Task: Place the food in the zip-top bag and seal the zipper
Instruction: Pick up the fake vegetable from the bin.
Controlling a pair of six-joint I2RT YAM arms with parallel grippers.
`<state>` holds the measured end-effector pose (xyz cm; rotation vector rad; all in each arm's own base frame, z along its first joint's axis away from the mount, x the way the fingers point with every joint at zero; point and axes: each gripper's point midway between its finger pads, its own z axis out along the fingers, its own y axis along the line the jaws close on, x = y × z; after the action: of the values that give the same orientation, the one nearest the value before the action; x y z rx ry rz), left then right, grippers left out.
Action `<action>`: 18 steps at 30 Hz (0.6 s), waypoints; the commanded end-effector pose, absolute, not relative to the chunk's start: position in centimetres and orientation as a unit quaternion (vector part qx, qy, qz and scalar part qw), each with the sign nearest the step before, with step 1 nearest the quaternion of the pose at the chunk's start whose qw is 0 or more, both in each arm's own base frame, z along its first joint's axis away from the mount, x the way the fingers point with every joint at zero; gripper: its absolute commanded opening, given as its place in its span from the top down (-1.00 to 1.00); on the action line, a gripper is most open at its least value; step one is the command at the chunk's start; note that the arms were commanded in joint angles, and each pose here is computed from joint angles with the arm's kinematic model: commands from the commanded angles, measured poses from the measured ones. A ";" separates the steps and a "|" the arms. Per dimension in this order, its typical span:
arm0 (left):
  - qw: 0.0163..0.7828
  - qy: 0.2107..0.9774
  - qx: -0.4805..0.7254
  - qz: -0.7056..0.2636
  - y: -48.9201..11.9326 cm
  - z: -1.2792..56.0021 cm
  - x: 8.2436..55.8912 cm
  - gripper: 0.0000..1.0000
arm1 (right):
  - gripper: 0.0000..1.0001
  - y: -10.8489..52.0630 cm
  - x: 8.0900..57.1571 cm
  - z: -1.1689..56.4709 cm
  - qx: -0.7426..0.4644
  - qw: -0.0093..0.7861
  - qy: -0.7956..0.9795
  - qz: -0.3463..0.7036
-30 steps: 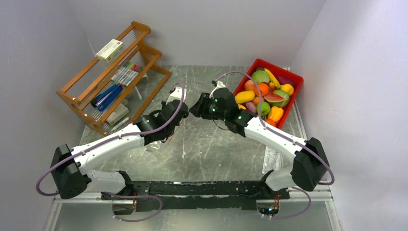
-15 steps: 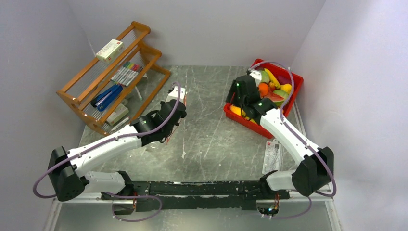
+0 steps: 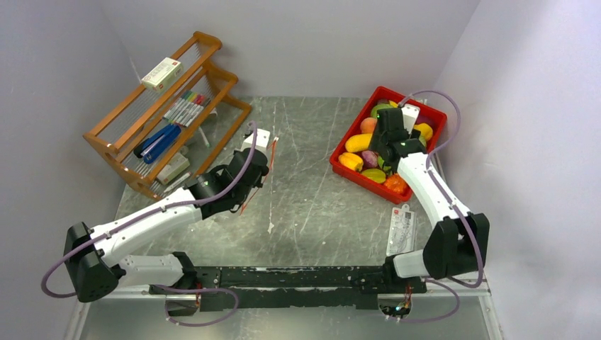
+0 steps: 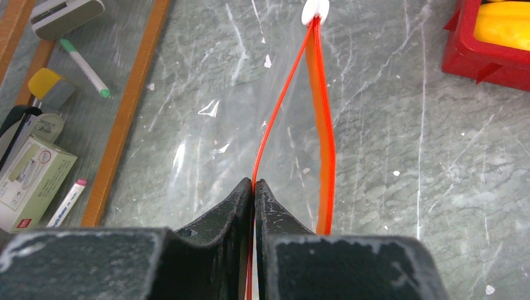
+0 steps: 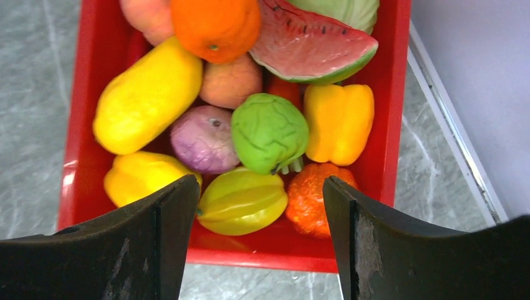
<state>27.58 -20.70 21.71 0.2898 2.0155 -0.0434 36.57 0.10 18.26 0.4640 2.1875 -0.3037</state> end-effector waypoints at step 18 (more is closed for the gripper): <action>0.526 0.839 0.115 -0.076 -22.1 22.4 27.0 0.86 | -0.38 -3.5 37.5 8.7 0.200 0.327 0.918 -0.101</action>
<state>27.08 -21.70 21.50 0.3037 2.0327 -0.1200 37.02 -3.57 9.42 0.5371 2.3994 -0.2992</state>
